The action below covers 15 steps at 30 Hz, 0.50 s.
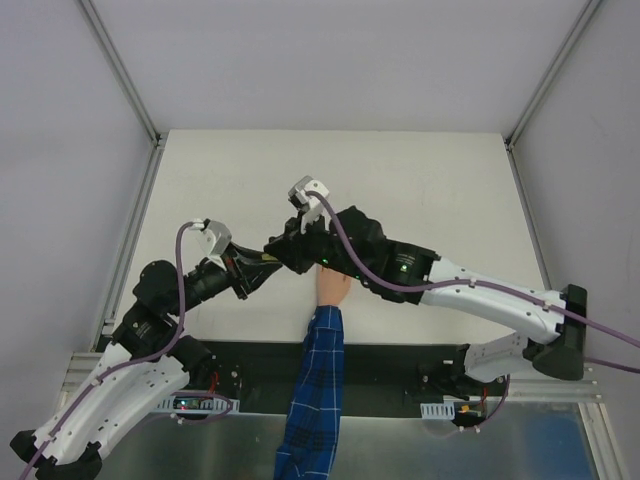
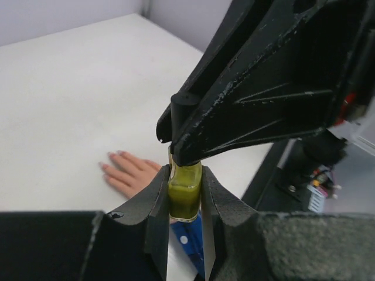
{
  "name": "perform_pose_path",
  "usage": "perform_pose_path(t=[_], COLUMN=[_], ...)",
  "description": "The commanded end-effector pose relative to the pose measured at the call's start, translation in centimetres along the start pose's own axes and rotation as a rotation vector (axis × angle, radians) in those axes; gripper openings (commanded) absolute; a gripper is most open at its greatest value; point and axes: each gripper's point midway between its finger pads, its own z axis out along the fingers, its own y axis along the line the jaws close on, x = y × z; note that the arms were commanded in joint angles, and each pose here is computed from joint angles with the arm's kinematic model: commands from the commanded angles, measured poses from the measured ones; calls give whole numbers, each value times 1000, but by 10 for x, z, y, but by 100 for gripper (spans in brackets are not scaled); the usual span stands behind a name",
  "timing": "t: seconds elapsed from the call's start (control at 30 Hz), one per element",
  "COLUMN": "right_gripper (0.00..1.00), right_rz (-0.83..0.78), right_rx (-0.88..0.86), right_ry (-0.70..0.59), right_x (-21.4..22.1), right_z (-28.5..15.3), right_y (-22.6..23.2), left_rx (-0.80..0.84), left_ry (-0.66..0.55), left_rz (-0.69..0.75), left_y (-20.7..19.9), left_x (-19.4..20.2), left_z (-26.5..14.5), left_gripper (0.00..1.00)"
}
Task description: Paint the nails
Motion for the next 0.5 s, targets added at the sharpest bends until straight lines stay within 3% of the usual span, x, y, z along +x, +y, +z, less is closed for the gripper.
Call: perform_pose_path(t=[0.0, 0.07, 0.2, 0.33, 0.47], right_gripper=[0, 0, 0, 0, 0], right_rz=[-130, -147, -148, -154, -137], right_rx=[-586, -755, -843, -820, -665], right_ry=[5, 42, 77, 70, 46], right_x=[12, 17, 22, 21, 14], right_z=[-50, -70, -82, -83, -71], right_y=[69, 85, 94, 91, 72], left_rx=[379, 501, 615, 597, 512], left_ry=[-104, -106, -102, -94, -94], left_rz=[53, 65, 35, 43, 74], left_y=[-75, -96, -116, -116, -104], left_x=[-32, -33, -41, -44, -45], left_z=[-25, -35, -45, -46, -42], left_gripper=[0, 0, 0, 0, 0])
